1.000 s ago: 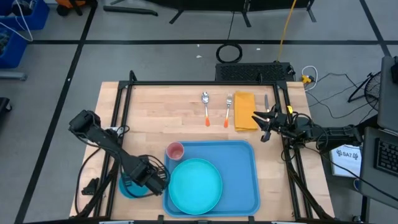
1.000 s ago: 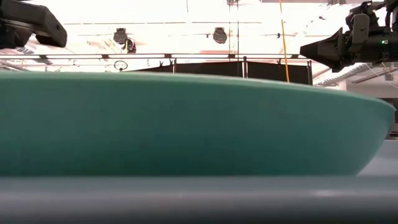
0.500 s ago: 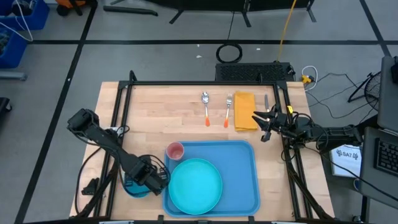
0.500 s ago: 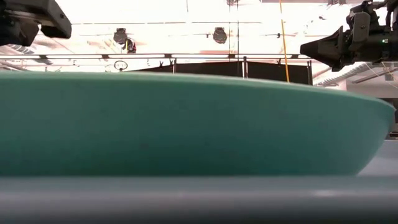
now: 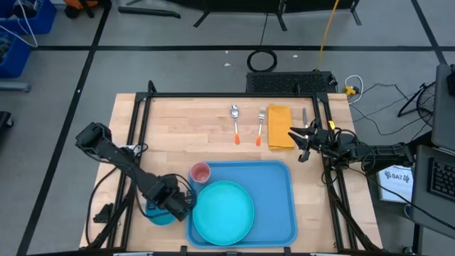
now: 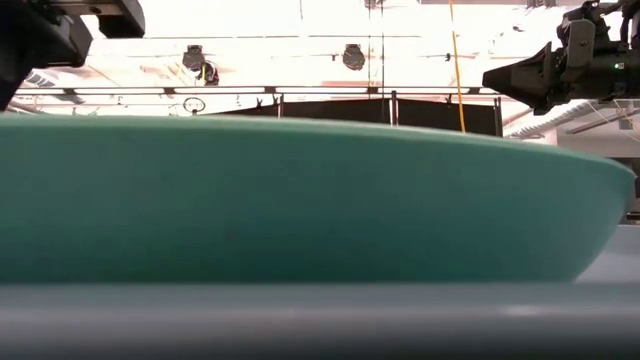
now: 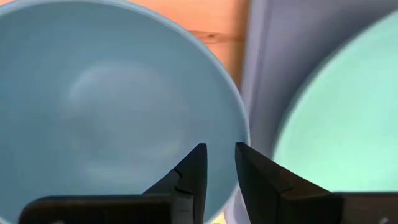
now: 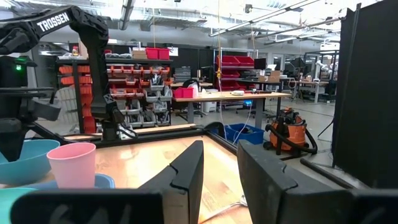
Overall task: Set up tray
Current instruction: Stack the blue bowl on the light blue plate
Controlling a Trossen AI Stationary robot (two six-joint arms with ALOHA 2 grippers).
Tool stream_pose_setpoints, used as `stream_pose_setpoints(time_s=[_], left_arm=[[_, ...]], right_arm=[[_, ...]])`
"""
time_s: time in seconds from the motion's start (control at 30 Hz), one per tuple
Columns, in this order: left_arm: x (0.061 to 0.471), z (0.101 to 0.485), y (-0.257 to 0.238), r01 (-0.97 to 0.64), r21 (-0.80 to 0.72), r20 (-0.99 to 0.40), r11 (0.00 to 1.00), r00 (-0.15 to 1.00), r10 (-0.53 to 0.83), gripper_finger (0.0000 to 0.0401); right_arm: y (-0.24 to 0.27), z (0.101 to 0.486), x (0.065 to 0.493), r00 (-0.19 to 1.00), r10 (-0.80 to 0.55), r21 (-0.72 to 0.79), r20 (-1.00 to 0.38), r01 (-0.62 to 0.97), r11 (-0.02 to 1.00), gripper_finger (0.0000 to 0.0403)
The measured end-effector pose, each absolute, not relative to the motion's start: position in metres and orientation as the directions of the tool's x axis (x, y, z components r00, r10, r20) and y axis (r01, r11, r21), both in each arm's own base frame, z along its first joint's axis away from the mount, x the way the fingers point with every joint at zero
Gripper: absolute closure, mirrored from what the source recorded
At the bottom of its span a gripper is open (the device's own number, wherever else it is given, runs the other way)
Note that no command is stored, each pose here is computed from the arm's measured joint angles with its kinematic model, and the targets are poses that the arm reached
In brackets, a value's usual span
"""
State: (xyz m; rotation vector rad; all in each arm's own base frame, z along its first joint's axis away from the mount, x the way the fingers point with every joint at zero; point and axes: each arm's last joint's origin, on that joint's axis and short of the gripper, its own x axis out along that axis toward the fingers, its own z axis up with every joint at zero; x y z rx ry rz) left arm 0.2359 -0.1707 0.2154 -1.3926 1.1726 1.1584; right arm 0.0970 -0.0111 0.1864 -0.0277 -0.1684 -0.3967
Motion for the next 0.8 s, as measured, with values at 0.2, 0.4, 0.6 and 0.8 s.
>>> stream_pose_setpoints(time_s=[0.2, 0.4, 0.6, 0.8], left_arm=[[0.2408, 0.2157, -0.1671, -0.994, -0.096, -0.987, -0.049, 0.102, -0.121, 0.0314], [0.2422, 0.2176, -0.168, -0.993, -0.119, -0.982, -0.027, 0.121, -0.144, 0.0314], [0.2428, 0.2177, -0.1684, -0.992, -0.127, -0.981, -0.008, 0.127, -0.149, 0.0314], [0.2445, 0.2181, -0.1695, -0.989, -0.146, -0.976, -0.001, 0.144, -0.16, 0.0314]], right_arm=[[-0.0111, 0.1864, 0.097, 0.909, -0.382, 0.006, 0.169, 0.386, 0.922, 0.0314], [-0.0111, 0.1864, 0.097, 0.909, -0.382, 0.006, 0.169, 0.386, 0.922, 0.0314], [-0.0111, 0.1865, 0.097, 0.909, -0.382, 0.006, 0.169, 0.386, 0.922, 0.0314], [-0.0111, 0.1864, 0.097, 0.909, -0.382, 0.006, 0.169, 0.386, 0.922, 0.0314]])
